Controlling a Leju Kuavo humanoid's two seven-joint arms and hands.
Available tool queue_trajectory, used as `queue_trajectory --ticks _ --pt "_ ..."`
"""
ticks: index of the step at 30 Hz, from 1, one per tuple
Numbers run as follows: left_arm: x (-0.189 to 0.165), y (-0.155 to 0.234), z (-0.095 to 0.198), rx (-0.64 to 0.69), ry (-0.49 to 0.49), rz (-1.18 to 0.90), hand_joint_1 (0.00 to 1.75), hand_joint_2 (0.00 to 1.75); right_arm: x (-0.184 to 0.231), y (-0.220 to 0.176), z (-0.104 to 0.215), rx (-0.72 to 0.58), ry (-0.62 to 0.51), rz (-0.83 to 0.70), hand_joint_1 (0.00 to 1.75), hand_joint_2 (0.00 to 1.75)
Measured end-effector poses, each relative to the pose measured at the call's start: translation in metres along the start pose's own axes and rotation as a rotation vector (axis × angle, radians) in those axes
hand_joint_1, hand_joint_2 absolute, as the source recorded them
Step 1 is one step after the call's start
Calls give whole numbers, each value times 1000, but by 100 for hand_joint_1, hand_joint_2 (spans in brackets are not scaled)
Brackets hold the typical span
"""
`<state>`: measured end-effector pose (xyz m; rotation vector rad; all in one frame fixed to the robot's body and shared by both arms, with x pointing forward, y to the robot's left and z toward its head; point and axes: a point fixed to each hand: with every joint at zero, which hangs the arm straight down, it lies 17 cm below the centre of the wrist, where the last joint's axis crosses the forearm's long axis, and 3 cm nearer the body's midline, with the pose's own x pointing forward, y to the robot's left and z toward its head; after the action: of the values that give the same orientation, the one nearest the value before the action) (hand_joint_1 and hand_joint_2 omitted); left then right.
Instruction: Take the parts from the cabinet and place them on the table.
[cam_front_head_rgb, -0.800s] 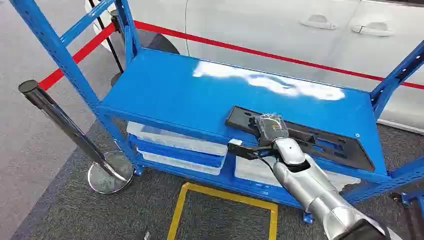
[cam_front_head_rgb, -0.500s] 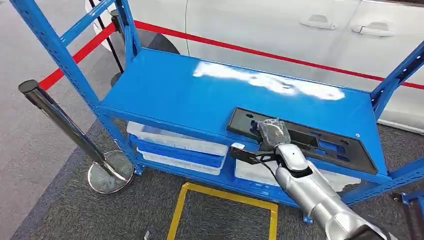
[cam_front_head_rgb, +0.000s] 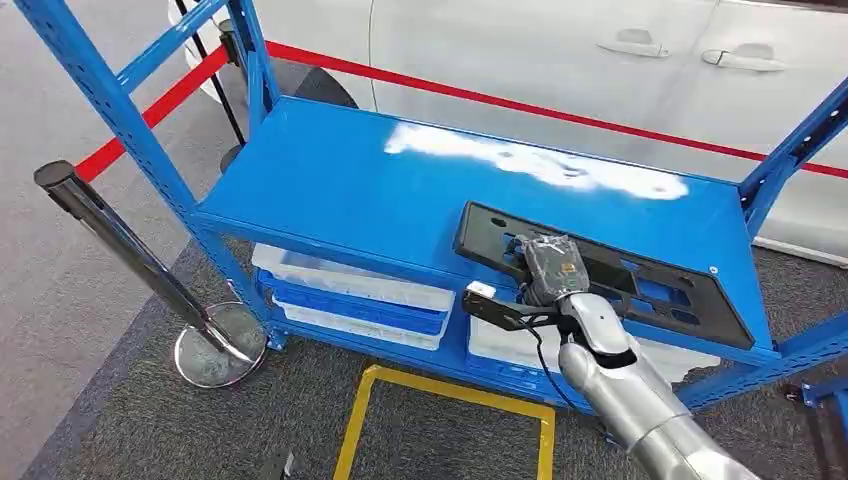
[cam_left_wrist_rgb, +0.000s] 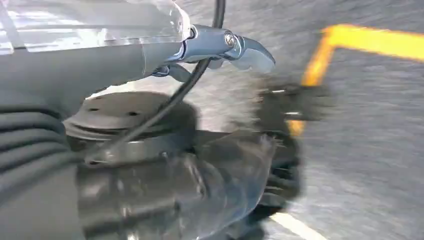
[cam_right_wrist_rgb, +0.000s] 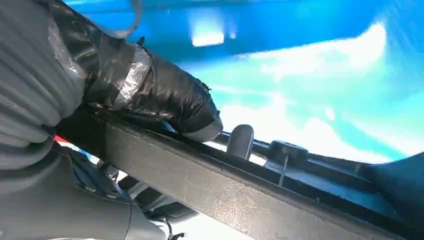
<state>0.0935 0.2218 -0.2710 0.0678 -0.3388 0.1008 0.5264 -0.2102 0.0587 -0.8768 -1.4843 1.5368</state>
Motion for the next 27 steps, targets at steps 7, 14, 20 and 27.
queue_trajectory --ticks 7,14,20,27 --pt "17 -17 6 -106 -114 59 0 0 62 -66 29 -195 -180 -44 175 175" --pt "16 -14 6 -104 -116 93 0 0 136 -123 70 -360 -385 -132 175 175" --pt "16 -9 5 -87 -112 93 0 0 172 -154 100 -444 -495 -151 175 175" --pt "12 -1 3 -52 -95 80 0 175 192 -173 120 -504 -571 -151 175 175"
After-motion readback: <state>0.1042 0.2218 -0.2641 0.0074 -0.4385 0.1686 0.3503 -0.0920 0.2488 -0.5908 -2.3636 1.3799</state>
